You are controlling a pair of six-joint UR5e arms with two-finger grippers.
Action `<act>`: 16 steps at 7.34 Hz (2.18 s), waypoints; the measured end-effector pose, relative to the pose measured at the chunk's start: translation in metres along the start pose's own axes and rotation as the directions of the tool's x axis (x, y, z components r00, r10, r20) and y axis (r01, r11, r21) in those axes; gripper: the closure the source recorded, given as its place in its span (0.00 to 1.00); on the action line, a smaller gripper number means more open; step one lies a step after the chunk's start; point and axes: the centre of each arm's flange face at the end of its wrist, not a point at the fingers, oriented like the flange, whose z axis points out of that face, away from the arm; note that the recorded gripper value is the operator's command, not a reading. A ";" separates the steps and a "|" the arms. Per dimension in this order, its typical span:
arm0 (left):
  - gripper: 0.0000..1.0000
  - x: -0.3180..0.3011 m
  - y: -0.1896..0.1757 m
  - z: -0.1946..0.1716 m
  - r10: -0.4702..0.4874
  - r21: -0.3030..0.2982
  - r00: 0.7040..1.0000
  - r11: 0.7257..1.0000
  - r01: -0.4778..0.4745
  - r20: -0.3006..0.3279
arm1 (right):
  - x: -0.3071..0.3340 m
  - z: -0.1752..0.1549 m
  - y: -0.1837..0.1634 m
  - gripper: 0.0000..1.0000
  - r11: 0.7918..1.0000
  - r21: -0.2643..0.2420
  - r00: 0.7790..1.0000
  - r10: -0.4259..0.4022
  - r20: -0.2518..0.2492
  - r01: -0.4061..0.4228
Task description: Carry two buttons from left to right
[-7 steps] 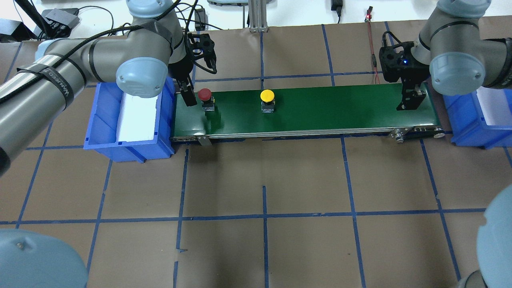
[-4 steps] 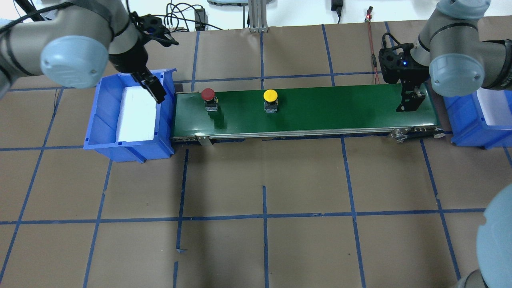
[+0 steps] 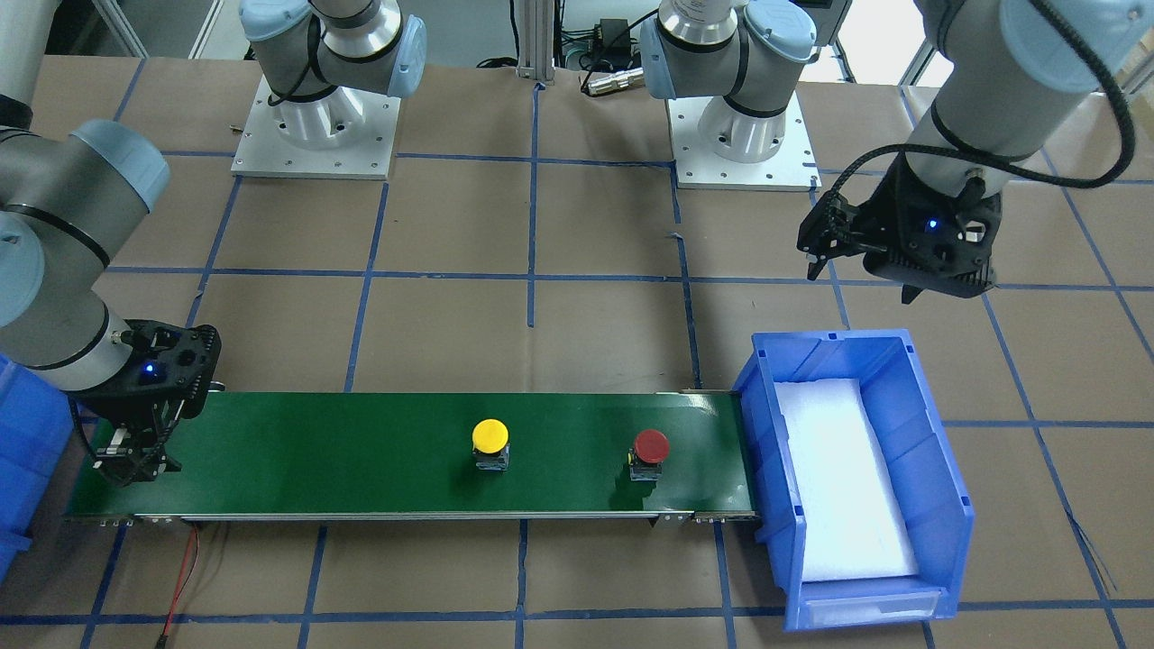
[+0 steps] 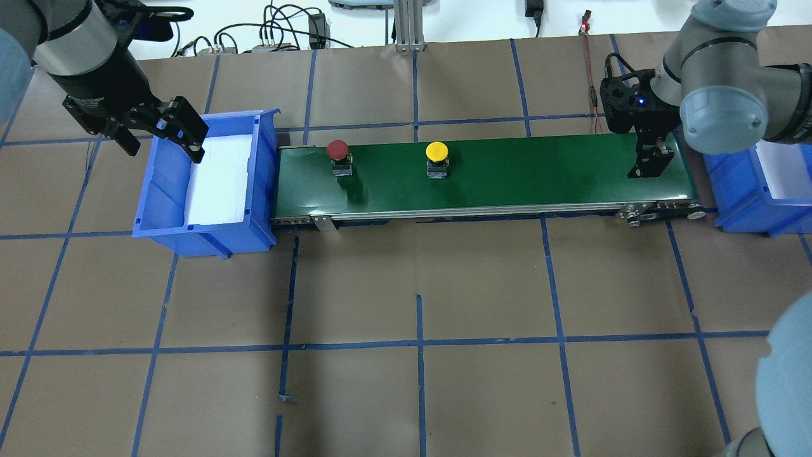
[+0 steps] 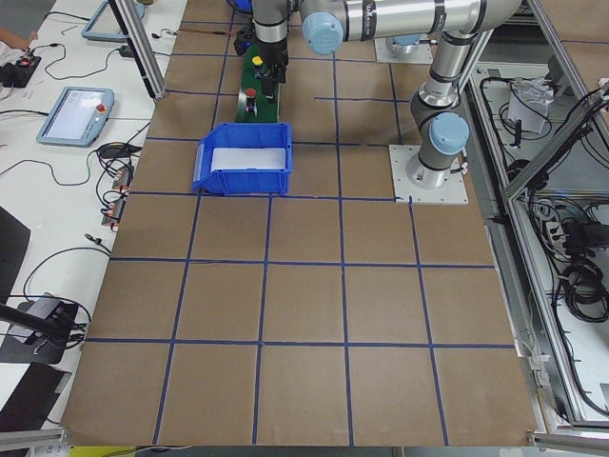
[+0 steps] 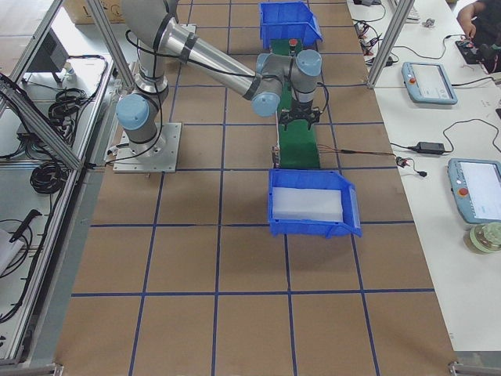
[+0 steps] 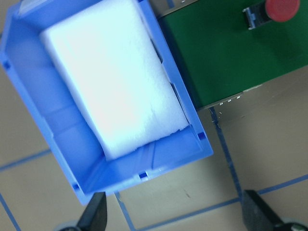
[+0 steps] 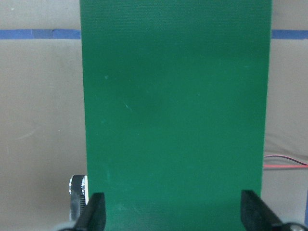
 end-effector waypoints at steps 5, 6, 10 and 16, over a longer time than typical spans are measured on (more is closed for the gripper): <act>0.00 -0.002 -0.001 -0.013 -0.096 -0.001 0.995 0.995 0.096 -0.001 | 0.000 0.002 0.000 0.02 1.000 0.003 1.000 0.000 0.001 0.000; 0.00 -0.005 -0.005 -0.013 -0.100 0.003 0.995 0.995 0.100 -0.004 | 0.000 0.001 0.000 0.02 1.000 0.003 1.000 0.000 0.000 0.000; 0.00 -0.001 -0.009 -0.025 -0.103 0.030 0.994 0.994 0.104 -0.029 | 0.000 0.002 -0.001 0.02 1.000 0.006 1.000 0.000 0.000 0.000; 0.00 0.022 0.029 -0.056 -0.206 0.011 0.978 0.978 0.206 0.004 | 0.000 0.001 -0.001 0.01 1.000 0.007 1.000 0.000 -0.001 0.000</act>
